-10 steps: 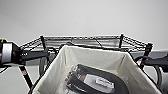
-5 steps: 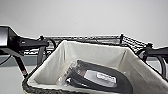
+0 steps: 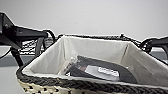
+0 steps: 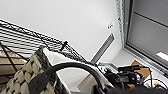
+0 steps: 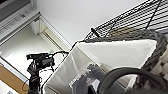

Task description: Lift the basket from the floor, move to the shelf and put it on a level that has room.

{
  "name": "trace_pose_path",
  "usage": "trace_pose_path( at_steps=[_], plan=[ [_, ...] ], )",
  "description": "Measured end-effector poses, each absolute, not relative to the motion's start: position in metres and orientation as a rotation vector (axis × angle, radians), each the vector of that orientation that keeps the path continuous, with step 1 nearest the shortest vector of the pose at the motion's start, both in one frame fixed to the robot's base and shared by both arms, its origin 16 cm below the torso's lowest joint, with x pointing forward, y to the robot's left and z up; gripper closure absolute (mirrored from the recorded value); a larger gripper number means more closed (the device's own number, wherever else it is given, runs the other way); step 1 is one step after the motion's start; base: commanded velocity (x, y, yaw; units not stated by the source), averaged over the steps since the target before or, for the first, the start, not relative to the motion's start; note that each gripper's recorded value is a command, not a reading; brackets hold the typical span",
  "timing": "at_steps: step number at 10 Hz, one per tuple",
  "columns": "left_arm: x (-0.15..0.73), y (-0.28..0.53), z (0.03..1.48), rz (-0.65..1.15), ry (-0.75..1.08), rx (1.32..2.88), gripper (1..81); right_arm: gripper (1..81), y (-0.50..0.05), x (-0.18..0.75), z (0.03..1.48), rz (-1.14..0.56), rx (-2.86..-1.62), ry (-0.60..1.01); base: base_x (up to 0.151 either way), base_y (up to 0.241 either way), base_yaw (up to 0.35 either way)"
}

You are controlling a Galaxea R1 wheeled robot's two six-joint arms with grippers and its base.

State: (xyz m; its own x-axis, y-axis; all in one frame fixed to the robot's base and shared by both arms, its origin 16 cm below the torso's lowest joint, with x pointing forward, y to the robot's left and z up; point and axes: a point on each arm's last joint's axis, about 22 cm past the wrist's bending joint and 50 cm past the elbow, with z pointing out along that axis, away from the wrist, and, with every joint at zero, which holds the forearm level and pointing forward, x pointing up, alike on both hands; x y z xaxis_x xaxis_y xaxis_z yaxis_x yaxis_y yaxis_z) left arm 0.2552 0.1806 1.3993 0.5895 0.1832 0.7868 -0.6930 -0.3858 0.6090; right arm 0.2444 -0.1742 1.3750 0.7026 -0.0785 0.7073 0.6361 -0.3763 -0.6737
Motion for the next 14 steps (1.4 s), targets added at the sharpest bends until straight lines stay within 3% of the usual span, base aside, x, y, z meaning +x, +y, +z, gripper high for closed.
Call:
trace_pose_path(
  at_steps=[9, 14],
  plan=[
    [0.280, 0.172, 1.473, 1.031, -0.406, 1.694, 81.1, 81.1, -0.174, 0.274, 1.427, -0.856, -1.828, -0.435, 0.000, 0.000, 0.000],
    [0.293, 0.169, 1.516, 1.097, -0.419, 1.658, 81.1, 81.1, -0.188, 0.295, 1.489, -0.990, -1.805, -0.436, 0.000, 0.000, 0.000]
  ],
)
